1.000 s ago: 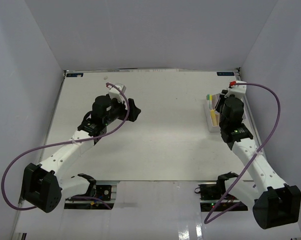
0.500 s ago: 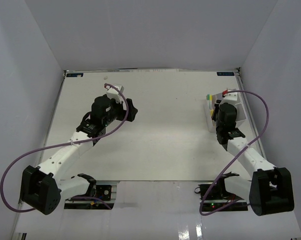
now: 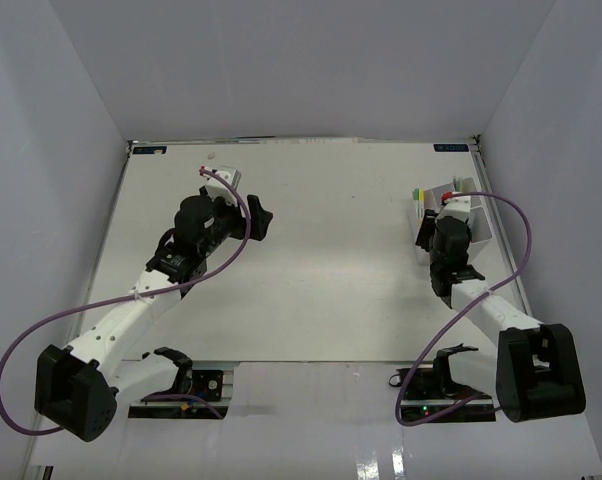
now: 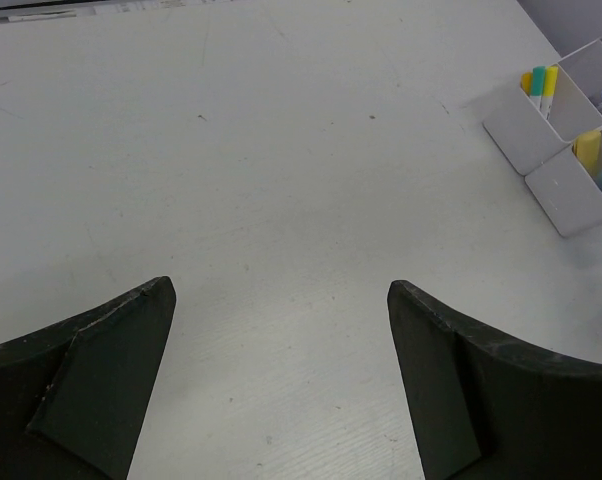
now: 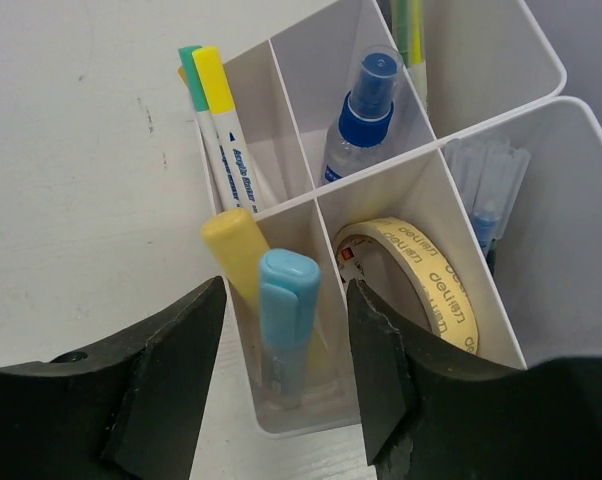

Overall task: Sort the stationery into containers
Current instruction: Place the pen in the storage box, then reset both arms

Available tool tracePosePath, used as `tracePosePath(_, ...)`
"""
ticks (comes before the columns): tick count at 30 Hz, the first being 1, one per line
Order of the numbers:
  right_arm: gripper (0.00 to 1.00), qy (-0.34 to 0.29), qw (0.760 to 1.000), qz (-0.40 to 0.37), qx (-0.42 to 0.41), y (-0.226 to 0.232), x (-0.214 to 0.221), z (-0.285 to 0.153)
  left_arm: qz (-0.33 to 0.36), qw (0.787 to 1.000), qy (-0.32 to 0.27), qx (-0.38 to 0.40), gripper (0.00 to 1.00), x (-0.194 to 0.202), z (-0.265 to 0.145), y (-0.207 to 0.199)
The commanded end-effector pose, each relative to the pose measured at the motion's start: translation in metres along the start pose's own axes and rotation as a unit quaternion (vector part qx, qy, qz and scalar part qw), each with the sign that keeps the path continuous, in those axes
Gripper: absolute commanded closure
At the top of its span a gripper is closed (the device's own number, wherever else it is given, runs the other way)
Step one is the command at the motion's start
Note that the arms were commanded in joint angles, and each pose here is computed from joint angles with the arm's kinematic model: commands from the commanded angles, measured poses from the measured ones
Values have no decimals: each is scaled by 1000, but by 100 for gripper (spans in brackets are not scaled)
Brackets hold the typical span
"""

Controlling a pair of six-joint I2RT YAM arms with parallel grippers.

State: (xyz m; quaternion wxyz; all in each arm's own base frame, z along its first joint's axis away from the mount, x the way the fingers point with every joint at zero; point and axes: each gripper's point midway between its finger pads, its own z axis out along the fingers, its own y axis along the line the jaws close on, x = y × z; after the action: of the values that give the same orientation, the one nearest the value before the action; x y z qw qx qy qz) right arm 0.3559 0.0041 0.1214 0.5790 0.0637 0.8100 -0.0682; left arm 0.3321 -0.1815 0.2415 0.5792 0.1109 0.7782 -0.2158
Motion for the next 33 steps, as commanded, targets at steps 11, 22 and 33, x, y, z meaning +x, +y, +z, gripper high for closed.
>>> tracePosePath(11,17,-163,984,39,-55,-2,-149,-80,10,999,-35,-3,2,-21,-12,-1)
tracePosePath(22,10,-311,944,90,-63,-44,-228,-214,38,991,-110,-59,2,-91,-74,9)
tracePosePath(33,10,-341,937,43,-63,-63,-182,-262,15,988,-131,-78,2,-78,-133,17)
